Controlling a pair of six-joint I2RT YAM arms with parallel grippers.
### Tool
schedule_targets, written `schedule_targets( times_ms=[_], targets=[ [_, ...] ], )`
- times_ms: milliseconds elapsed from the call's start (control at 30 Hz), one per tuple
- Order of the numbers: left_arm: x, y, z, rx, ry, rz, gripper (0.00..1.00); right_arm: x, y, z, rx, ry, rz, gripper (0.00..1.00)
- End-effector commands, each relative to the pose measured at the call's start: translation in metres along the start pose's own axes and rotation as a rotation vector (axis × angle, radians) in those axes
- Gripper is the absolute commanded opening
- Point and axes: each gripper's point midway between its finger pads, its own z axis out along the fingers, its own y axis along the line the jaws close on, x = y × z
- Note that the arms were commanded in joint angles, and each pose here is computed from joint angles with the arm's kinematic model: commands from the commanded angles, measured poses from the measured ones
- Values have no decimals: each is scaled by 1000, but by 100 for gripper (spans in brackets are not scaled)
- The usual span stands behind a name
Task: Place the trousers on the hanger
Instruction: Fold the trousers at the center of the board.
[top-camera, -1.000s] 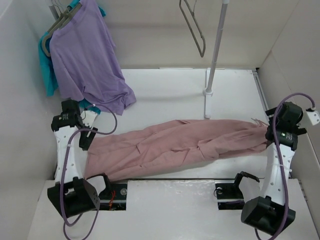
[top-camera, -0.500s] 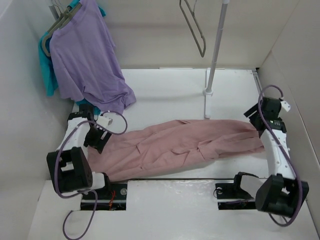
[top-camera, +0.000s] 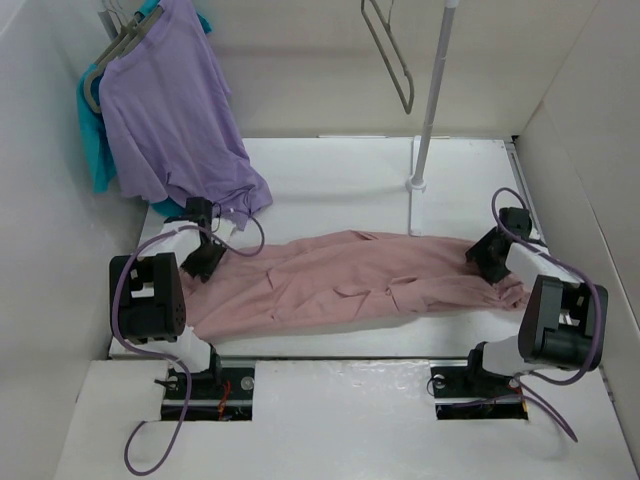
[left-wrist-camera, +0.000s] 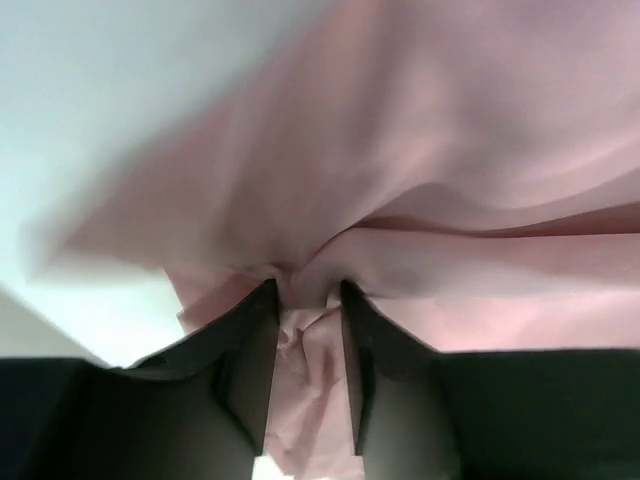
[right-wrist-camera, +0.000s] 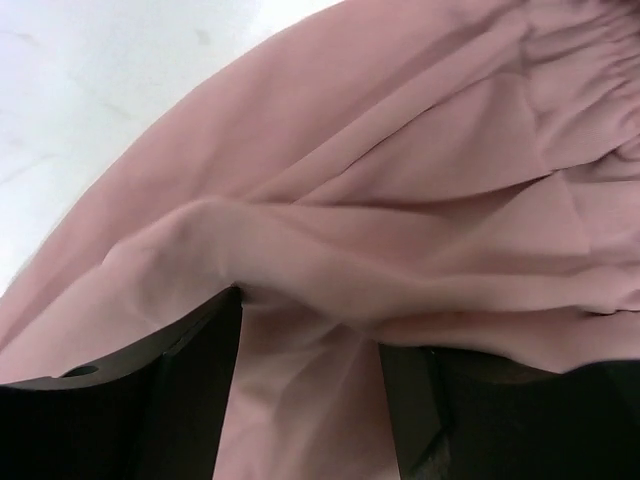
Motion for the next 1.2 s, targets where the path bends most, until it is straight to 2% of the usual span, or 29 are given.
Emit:
schedule_targets(
  times_ms=[0,67,133,267,367,433,500,533,700,800,933,967,1000,1100,1133,1167],
  targets=[
    [-72,54,-27,-206,-276,-108,29,-39,50,-17,-178,-131,-1,61],
    [-79,58,-42,-205,-298,-109,42,-41,58,-25,-212,-149,-8,61],
    [-68,47,-47,-134,-261,-102,53,-47,62,-35,-237,-172,-36,64],
    [-28,48,-54,-36,-191,-184,66,-50,56,-55,-228,-189,-81,71],
    [-5,46,-48,24,-161,-231,67,-55,48,-74,-208,-230,-87,77],
    [8,53,-37,41,-149,-284,67,-59,35,-79,-209,-228,-34,80],
    [4,55,-27,93,-171,-316,67,-58,29,-84,-258,-199,39,83],
    [-4,55,-27,116,-191,-315,67,-58,13,-79,-228,-179,95,84],
    [-30,47,-23,253,-265,-328,67,-55,-7,-81,-155,-185,147,88],
    [-33,45,-16,279,-249,-342,60,-53,-16,-87,-125,-203,151,88],
    [-33,50,-6,261,-237,-343,39,-50,-24,-89,-99,-227,156,88],
    [-32,55,-5,236,-230,-352,28,-49,-27,-89,-93,-235,157,88],
    [-31,55,-5,230,-224,-362,24,-49,-27,-89,-93,-235,157,88],
    [-32,67,-13,165,-245,-360,22,-50,-26,-92,-99,-242,167,88],
    [-32,69,-15,151,-247,-360,7,-48,-27,-91,-94,-234,166,88],
    [-33,73,-18,131,-259,-359,0,-47,-27,-89,-89,-227,166,88]
  ],
)
